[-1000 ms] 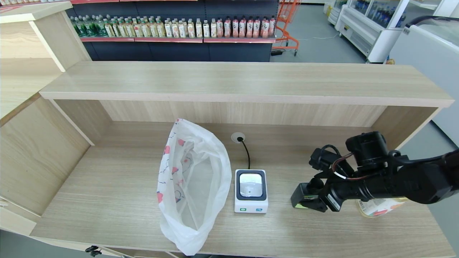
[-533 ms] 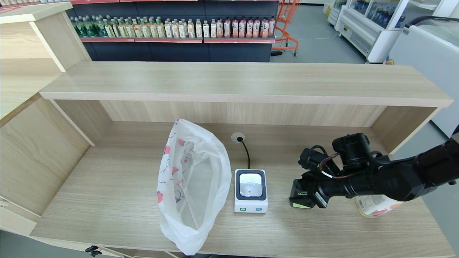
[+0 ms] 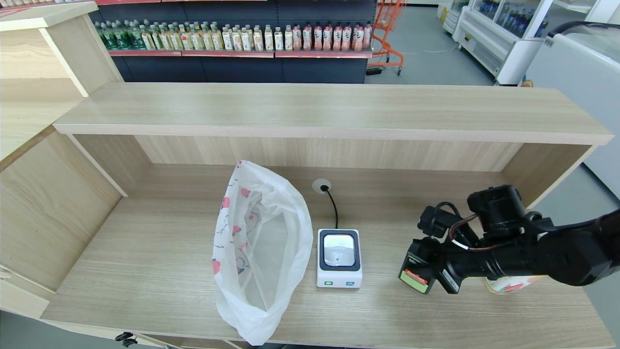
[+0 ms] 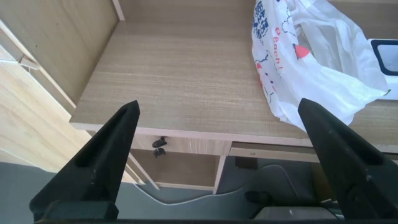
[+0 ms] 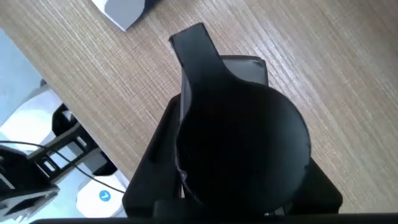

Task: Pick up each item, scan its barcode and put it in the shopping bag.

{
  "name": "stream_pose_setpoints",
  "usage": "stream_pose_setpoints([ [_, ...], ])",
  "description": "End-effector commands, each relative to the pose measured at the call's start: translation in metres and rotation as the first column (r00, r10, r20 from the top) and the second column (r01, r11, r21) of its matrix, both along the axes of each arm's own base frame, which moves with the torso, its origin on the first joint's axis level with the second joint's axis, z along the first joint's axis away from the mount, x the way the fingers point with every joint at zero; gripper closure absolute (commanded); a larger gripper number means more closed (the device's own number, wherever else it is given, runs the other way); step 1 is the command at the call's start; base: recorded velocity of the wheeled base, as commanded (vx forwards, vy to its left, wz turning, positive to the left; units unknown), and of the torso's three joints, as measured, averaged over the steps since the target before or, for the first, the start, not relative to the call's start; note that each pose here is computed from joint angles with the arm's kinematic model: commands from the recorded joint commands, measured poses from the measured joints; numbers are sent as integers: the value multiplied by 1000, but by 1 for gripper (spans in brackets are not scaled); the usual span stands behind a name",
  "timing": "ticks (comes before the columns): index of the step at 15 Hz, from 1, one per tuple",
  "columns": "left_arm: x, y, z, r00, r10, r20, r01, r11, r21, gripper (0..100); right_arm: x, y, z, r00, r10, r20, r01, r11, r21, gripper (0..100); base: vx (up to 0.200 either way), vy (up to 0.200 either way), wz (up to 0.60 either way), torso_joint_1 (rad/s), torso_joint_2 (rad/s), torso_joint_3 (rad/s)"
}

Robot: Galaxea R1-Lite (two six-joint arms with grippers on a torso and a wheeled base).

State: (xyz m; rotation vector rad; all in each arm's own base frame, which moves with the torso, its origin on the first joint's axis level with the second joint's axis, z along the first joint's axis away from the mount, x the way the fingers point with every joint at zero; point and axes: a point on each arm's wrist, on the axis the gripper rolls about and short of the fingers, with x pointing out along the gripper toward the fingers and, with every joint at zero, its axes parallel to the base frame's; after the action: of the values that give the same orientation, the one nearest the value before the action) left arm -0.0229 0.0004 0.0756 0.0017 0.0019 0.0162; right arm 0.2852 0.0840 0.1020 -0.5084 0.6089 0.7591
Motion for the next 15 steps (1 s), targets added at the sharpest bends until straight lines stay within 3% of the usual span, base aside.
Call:
stream_pose_setpoints([
  [1,0,0,0,1000,1,0,-1,1000,0,0,-24,-12,50,988,-86,128,72,991,116,100,0,0,0,0,0,0],
  [2,0,0,0,1000,1,0,-1,1000,0,0,-36,-19,75,969,-151,194,114,975,190,100,0,0,0,0,0,0],
  [4,0,0,0,1000,1,0,-1,1000,0,0,-63,-32,107,917,-146,372,80,979,189,100,0,0,0,0,0,0],
  [6,0,0,0,1000,1,0,-1,1000,0,0,-89,-42,111,804,55,592,-60,998,-12,100,0,0,0,0,0,0],
  [7,0,0,0,1000,1,0,-1,1000,0,0,-97,-45,107,721,247,648,-229,967,-113,100,0,0,0,0,0,0],
  [8,0,0,0,1000,1,0,-1,1000,0,0,-97,-47,103,570,453,685,-403,881,-248,100,0,0,0,0,0,0],
  [9,0,0,0,1000,1,0,-1,1000,0,0,-95,-45,96,419,591,689,-500,784,-368,100,0,0,0,0,0,0],
  [11,0,0,0,1000,1,0,-1,1000,0,0,-97,-32,76,68,791,608,-575,530,-623,100,0,0,0,0,0,0],
  [12,0,0,0,1000,1,0,-1,1000,0,0,-101,-24,70,-10,816,578,-596,459,-658,100,0,0,0,0,0,0],
  [13,0,0,0,1000,1,0,-1,1000,0,0,-106,-13,61,-161,839,519,-592,339,-731,100,0,0,0,0,0,0],
  [14,0,0,0,1000,1,0,-1,1000,0,0,-106,-7,57,-275,835,477,-537,278,-796,100,0,0,0,0,0,0],
  [15,0,0,0,1000,1,0,-1,1000,0,0,-103,-5,59,-351,825,442,-470,253,-845,100,0,0,0,0,0,0],
])
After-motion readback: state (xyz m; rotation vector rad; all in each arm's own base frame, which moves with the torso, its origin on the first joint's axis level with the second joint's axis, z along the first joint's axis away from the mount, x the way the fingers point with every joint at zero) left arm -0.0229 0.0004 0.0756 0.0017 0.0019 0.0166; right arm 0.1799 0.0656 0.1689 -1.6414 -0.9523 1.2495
